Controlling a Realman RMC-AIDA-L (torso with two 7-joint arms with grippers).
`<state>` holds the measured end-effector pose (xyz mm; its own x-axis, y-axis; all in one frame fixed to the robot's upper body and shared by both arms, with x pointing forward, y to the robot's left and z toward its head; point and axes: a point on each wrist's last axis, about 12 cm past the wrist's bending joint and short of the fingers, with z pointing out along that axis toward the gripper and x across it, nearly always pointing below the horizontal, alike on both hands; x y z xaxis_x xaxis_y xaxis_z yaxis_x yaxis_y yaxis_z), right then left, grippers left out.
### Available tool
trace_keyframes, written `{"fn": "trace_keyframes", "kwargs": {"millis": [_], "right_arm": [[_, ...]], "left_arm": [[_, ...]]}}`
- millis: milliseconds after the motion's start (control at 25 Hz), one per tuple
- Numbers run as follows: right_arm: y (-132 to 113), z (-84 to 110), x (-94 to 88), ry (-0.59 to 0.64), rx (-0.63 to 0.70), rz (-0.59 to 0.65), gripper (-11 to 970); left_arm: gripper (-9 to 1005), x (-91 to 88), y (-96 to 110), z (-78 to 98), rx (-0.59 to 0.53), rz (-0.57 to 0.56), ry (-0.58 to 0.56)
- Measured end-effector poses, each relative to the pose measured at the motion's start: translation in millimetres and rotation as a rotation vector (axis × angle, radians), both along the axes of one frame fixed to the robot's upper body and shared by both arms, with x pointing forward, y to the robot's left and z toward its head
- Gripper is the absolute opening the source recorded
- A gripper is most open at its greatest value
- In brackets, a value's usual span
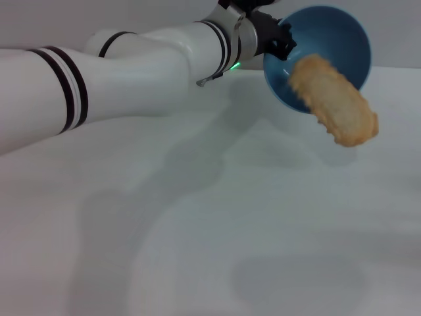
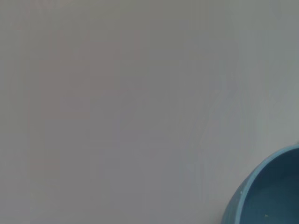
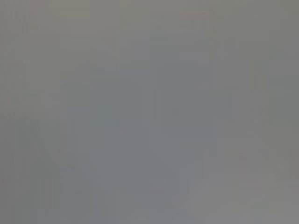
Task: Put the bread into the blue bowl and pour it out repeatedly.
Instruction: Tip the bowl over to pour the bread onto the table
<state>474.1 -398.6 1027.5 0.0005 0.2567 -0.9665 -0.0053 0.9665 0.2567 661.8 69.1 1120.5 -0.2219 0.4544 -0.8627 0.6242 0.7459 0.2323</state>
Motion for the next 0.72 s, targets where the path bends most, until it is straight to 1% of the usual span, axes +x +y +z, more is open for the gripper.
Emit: {"fn": "trace_keyframes", "kwargs": {"millis": [120,280,440,480,600,720], "right_arm": [[1,1.1,-0.8,-0.013,0.001,0.007,735],[4,3.8,3.1,-0.029,-0.015,0.019,734],[7,6.1,9.0,-0.042,-0.064,0.029,732],[8,6.5,10.5,-0.046,-0.071,0.030,732],[11,6.6,13.6,-0.051,-0.066,0.025,731],[13,5.7,17.4,-0.054,-0.041,0.017,730]], "left_arm": [[0,-1.6,0,-1.6,-0.005,0.000,0.007],[0,-7.1,1,-6.7,-0.017,-0.004,0.005],[0,-22.6,-3,-13.0,-0.045,-0.050,-0.053],[0,-22.6,-3,-13.0,-0.045,-0.050,-0.053],[0,-31.8,-8,-15.3,-0.057,-0.090,-0.124],[0,-33.4,-9,-15.2,-0.056,-0.103,-0.144]]}}
